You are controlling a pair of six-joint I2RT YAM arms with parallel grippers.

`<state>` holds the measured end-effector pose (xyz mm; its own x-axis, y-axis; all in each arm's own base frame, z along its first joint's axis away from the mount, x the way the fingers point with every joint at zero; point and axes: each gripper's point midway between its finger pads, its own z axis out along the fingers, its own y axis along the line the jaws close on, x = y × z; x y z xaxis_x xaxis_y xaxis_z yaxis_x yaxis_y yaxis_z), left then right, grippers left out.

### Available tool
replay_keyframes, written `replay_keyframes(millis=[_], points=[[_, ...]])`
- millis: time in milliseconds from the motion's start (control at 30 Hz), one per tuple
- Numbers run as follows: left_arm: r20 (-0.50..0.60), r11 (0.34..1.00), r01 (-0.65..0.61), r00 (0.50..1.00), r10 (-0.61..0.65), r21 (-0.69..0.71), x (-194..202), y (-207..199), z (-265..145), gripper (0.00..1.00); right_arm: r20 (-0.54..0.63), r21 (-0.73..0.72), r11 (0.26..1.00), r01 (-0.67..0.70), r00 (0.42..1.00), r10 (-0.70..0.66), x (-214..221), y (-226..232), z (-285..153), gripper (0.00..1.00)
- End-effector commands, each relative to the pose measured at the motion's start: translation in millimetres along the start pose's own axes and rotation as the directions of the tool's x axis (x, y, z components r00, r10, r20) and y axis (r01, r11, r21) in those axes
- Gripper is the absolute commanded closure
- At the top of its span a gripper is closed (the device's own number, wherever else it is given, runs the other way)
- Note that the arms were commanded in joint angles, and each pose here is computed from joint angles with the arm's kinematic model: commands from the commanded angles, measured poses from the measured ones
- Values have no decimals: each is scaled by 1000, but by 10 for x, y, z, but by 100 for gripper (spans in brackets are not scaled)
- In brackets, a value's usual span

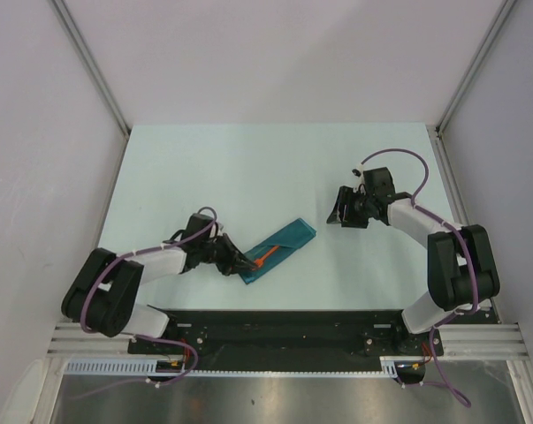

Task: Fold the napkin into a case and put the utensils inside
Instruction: Insert the fork into the folded napkin.

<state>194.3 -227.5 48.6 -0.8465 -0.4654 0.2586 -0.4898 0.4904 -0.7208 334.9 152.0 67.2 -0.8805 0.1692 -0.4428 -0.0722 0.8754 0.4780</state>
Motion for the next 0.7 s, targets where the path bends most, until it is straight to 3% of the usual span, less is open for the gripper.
replay_keyframes(millis=[0,200,267,367,433,500,667], points=[[-19,997,-58,998,59,52,-71,-203,30,100,32,-3,1000,23,999,-23,-90,8,17,42],[-46,997,-66,997,68,44,-83,-213,81,98,29,-4,1000,24,999,-24,-81,9,28,42],[-54,998,-61,997,63,27,-87,-176,101,91,28,-7,1000,24,999,-24,-79,11,35,42],[-48,998,-56,997,56,-11,-101,-112,99,72,31,-8,1000,24,999,-23,-84,20,20,42],[-30,998,-57,998,56,-30,-108,-102,65,47,31,-4,1000,22,999,-22,-82,12,8,42],[-17,996,-67,998,66,-51,-113,-91,30,29,34,1,1000,27,999,-27,-72,13,-11,42],[34,990,-111,993,114,-82,-144,-147,-92,16,37,15,1000,6,999,-6,-8,26,-71,41]])
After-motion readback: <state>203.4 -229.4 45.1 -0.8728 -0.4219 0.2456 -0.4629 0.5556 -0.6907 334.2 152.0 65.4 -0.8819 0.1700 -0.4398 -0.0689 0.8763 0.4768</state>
